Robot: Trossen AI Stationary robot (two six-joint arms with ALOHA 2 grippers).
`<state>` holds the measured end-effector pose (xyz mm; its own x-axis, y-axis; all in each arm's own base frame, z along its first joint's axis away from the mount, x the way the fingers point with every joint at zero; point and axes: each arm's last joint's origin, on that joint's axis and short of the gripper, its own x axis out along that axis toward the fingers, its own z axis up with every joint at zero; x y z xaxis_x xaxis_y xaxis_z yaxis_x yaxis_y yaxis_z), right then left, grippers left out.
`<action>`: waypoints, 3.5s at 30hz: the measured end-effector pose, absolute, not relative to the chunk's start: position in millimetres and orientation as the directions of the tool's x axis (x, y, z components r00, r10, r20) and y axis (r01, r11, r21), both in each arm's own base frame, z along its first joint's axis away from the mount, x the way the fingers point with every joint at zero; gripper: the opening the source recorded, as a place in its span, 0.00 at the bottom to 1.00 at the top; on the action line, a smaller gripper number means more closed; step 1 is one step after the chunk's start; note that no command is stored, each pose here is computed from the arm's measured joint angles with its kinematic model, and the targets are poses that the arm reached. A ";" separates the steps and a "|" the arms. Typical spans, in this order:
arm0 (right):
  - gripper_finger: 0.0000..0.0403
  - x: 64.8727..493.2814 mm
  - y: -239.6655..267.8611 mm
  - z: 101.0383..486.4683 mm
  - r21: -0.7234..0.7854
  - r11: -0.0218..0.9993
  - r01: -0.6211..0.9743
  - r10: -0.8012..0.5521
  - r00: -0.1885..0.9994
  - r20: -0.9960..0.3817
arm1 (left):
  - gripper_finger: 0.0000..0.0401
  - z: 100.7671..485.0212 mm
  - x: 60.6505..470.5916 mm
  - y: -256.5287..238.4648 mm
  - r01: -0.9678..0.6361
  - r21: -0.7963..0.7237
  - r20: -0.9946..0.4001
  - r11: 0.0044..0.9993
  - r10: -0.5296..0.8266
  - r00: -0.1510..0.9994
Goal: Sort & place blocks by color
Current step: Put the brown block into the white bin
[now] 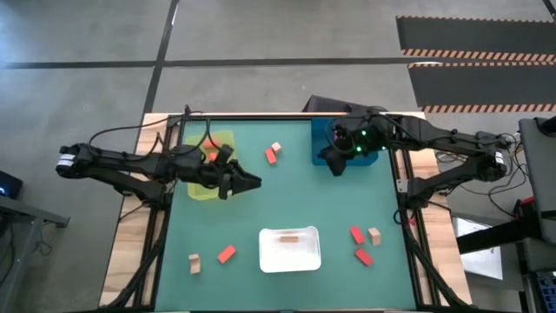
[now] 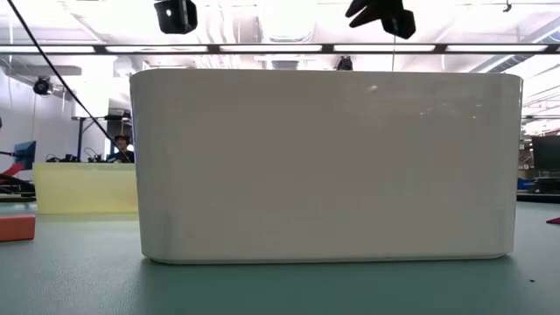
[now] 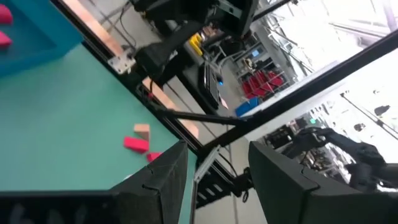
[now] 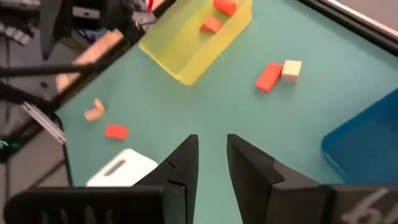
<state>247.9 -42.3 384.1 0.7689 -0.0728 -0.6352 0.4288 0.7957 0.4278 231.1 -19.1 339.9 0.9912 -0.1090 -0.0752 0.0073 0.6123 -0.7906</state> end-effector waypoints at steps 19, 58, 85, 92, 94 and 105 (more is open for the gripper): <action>0.17 241.4 -40.2 390.0 0.297 0.864 0.407 -0.154 0.775 -0.613 | 0.39 325.3 246.0 -22.5 -0.059 -0.848 -0.142 0.527 -0.118 0.983; 0.16 247.3 -41.8 387.3 0.246 0.893 0.376 -0.158 0.776 -0.611 | 0.06 268.8 188.3 -105.9 -0.743 -0.640 -0.721 0.195 -0.489 0.492; 0.16 248.5 -42.0 388.7 0.237 0.901 0.362 -0.160 0.787 -0.595 | 0.06 232.5 169.7 -166.8 -0.940 -0.324 -0.837 0.109 -0.496 0.231; 0.16 248.6 -42.0 388.8 0.232 0.904 0.359 -0.160 0.788 -0.595 | 0.06 218.7 164.9 -171.3 -0.975 -0.201 -0.892 0.095 -0.429 0.142; 0.16 248.5 -42.0 388.8 0.231 0.905 0.358 -0.160 0.788 -0.595 | 0.06 214.7 164.2 -170.7 -0.980 -0.170 -0.908 0.100 -0.403 0.116; 0.16 248.5 -42.0 388.8 0.230 0.905 0.358 -0.160 0.788 -0.595 | 0.08 192.5 164.1 -170.8 -0.993 -0.026 -0.960 0.119 -0.279 -0.008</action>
